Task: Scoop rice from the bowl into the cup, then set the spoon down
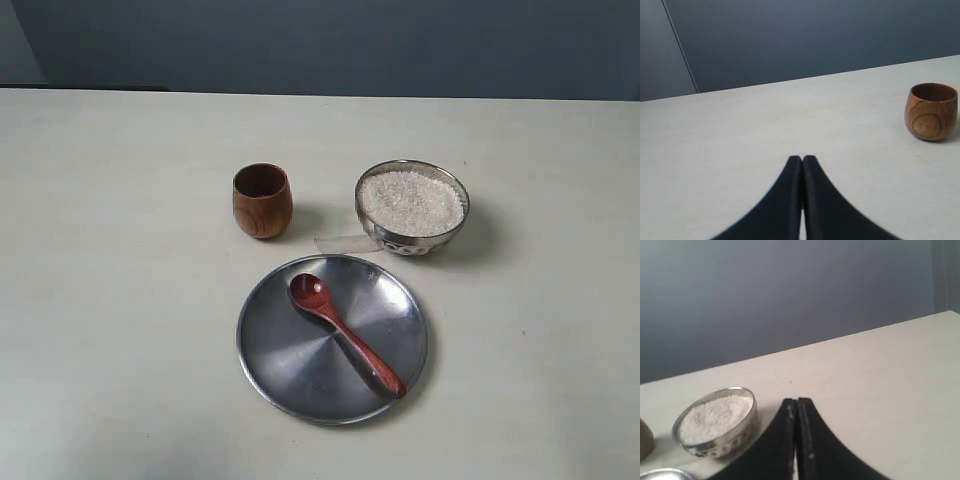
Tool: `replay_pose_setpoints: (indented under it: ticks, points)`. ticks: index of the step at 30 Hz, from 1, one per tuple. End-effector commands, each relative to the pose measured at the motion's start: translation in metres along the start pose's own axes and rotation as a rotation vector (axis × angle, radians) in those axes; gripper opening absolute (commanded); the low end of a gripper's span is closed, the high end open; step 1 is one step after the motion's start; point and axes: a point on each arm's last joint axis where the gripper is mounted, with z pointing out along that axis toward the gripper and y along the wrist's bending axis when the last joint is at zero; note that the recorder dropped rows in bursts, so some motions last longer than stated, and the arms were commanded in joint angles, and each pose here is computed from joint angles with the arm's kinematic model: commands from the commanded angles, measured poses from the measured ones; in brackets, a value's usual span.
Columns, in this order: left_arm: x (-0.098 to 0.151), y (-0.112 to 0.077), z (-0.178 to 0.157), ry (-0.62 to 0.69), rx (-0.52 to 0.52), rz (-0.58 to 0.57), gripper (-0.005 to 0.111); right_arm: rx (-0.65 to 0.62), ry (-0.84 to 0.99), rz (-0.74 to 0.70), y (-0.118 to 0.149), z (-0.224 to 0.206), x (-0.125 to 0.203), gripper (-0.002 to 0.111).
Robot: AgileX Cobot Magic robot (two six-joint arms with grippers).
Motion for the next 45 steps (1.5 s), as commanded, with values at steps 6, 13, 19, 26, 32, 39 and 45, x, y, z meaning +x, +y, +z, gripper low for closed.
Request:
replay_pose_setpoints:
  ticks: [6,13,19,26,32,39,45]
  points:
    - [0.001,0.000,0.000,-0.009,0.002,-0.004,0.000,-0.104,0.078,-0.200,0.007,0.001,0.016,0.000]
    - [0.001,0.000,0.000,-0.009,0.002,-0.004,0.000,-0.134,0.060,-0.197,0.010,0.001,0.015,0.000]
    - [0.001,0.000,0.000,-0.009,0.002,-0.004,0.000,-0.137,0.028,-0.227,0.011,0.001,0.012,0.000]
    - [0.001,0.000,0.000,-0.009,0.002,-0.004,0.000,0.082,0.018,-0.208,-0.002,0.001,0.011,0.000]
    - [0.001,0.000,0.000,-0.009,0.002,-0.004,0.000,0.153,0.081,-0.209,-0.008,0.000,0.016,0.000]
    - [0.001,0.000,0.000,-0.009,0.002,-0.004,0.000,0.154,0.081,-0.215,-0.008,0.000,0.016,0.000]
    - [0.001,0.000,0.000,-0.009,0.002,-0.004,0.000,0.111,0.090,-0.253,-0.004,0.001,0.017,0.000]
